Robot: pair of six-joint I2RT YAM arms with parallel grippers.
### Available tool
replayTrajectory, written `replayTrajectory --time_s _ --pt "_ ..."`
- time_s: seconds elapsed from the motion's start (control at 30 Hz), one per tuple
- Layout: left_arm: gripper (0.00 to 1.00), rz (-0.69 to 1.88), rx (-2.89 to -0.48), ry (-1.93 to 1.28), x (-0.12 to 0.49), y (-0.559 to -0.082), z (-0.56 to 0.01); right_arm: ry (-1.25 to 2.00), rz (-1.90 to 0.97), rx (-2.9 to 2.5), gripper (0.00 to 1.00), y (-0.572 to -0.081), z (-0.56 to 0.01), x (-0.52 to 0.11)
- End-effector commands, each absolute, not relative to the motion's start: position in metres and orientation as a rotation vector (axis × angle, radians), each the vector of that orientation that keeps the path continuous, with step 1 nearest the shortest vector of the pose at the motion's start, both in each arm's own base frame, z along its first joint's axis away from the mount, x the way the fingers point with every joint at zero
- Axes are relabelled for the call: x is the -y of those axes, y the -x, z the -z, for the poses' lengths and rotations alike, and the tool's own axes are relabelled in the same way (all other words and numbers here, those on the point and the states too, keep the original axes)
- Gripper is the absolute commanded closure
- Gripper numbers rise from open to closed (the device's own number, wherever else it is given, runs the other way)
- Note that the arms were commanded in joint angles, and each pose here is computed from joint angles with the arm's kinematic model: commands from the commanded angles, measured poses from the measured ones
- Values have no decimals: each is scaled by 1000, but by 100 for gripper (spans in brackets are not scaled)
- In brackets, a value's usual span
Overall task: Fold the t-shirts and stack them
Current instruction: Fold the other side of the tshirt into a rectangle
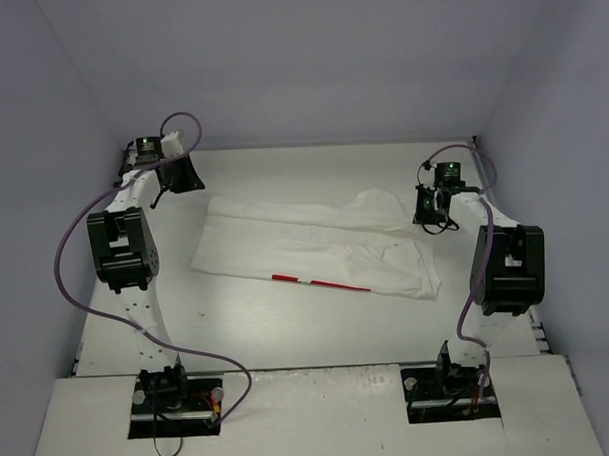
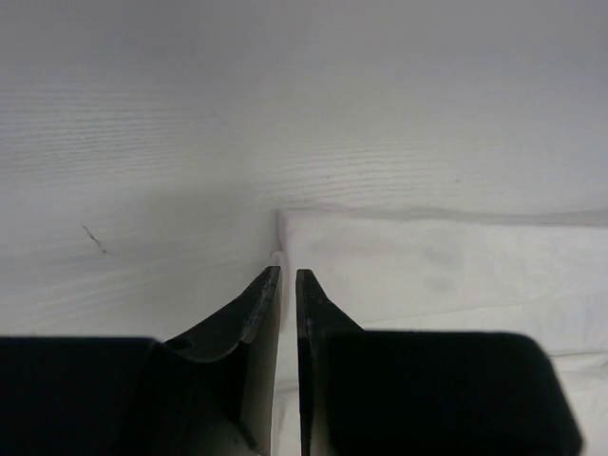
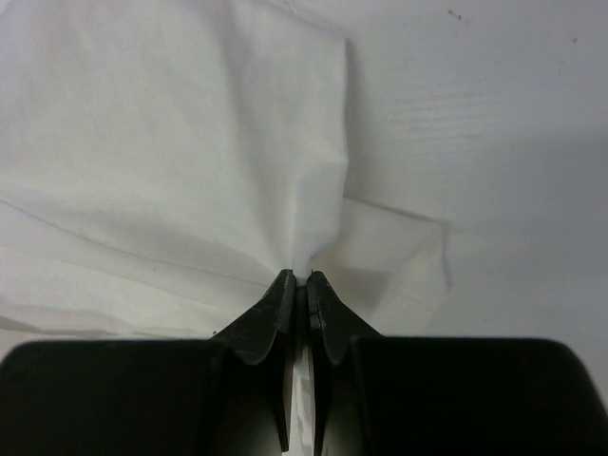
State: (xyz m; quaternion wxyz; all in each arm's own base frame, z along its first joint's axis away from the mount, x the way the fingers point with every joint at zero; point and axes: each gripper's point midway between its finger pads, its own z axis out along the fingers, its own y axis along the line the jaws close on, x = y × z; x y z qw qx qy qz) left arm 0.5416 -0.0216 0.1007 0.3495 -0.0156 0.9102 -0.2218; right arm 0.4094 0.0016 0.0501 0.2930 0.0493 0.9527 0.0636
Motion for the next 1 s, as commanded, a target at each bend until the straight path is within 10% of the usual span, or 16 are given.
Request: replayTrajectory --time_s 0.0,0.23,0.47,0.97 --pt "91 587 -2169 -37 22 -544 -170 -158 -125 -2400 100 -416 -91 7" --pt "86 599 -2174 -39 24 -537 -161 -161 -166 -2395 100 -412 -83 -2" --pt "59 618 -2236 31 39 -553 -150 -126 -173 -2384 100 -427 -86 -9" --pt "62 415 -2439 -12 67 -554 -97 -87 -175 -2392 100 -433 -82 -17"
